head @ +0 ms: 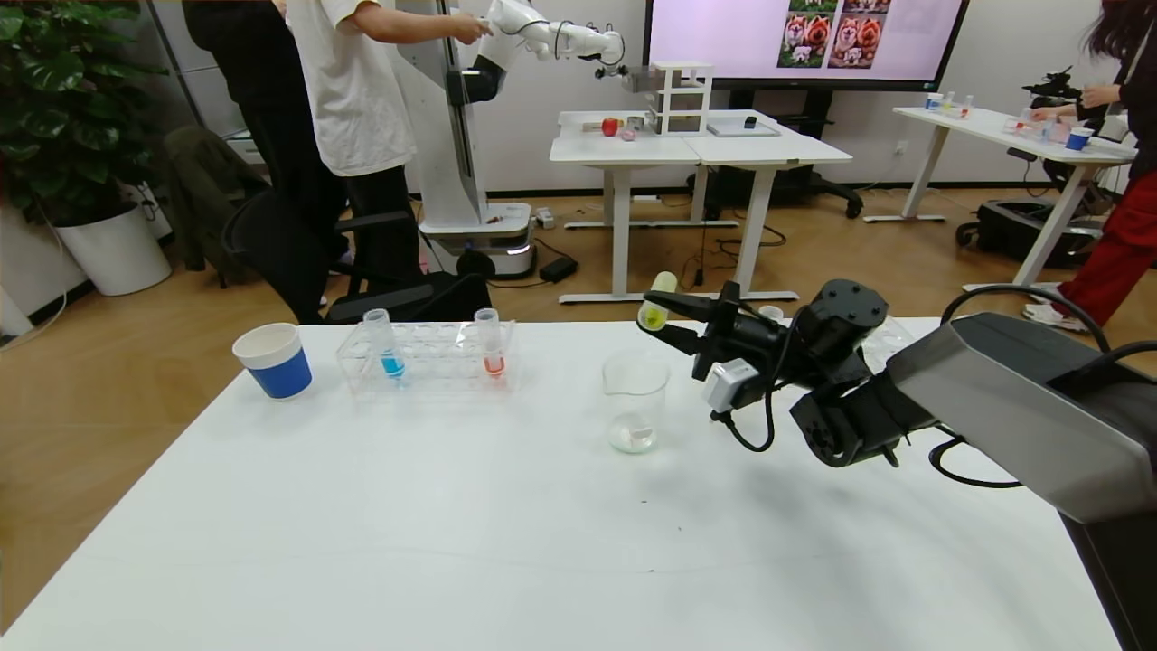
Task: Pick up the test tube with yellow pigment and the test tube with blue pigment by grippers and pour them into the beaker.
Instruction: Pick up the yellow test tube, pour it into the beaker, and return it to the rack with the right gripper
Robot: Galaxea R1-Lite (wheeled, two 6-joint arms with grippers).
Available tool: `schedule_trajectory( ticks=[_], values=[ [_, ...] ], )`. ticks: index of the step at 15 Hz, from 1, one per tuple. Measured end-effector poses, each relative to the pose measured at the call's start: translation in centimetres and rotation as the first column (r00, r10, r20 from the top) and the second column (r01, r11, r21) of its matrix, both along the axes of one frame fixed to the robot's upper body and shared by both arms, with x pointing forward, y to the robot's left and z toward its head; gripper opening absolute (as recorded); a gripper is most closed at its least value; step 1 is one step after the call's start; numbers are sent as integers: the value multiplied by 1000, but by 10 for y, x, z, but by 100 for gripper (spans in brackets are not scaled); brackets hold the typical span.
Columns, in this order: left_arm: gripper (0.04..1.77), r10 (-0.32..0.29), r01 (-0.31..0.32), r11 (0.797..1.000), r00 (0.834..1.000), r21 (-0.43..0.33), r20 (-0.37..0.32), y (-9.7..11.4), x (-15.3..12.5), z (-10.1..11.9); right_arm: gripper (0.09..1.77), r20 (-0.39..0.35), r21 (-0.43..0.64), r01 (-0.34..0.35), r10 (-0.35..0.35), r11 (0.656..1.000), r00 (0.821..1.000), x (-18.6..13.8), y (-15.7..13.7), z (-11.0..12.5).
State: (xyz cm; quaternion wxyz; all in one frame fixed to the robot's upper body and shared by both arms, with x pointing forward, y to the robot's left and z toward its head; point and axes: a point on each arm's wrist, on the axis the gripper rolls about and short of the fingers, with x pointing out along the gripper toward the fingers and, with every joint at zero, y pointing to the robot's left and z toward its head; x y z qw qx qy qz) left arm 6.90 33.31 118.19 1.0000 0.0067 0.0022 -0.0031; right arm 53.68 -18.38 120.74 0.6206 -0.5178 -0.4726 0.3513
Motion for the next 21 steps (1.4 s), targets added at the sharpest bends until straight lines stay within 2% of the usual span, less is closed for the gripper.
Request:
schedule_trajectory(
  ticks=[13, 17, 21],
  values=[
    [175, 0, 0, 1000, 1000, 0, 0, 0, 0, 0, 50, 121, -57, 24, -17, 998, 993, 2, 4, -13],
    [175, 0, 0, 1000, 1000, 0, 0, 0, 0, 0, 50, 190, -70, 41, -27, 997, 981, 2, 4, -6],
    [175, 0, 0, 1000, 1000, 0, 0, 0, 0, 0, 50, 267, -100, 68, -39, 993, 963, 1, 4, -1]
  ],
)
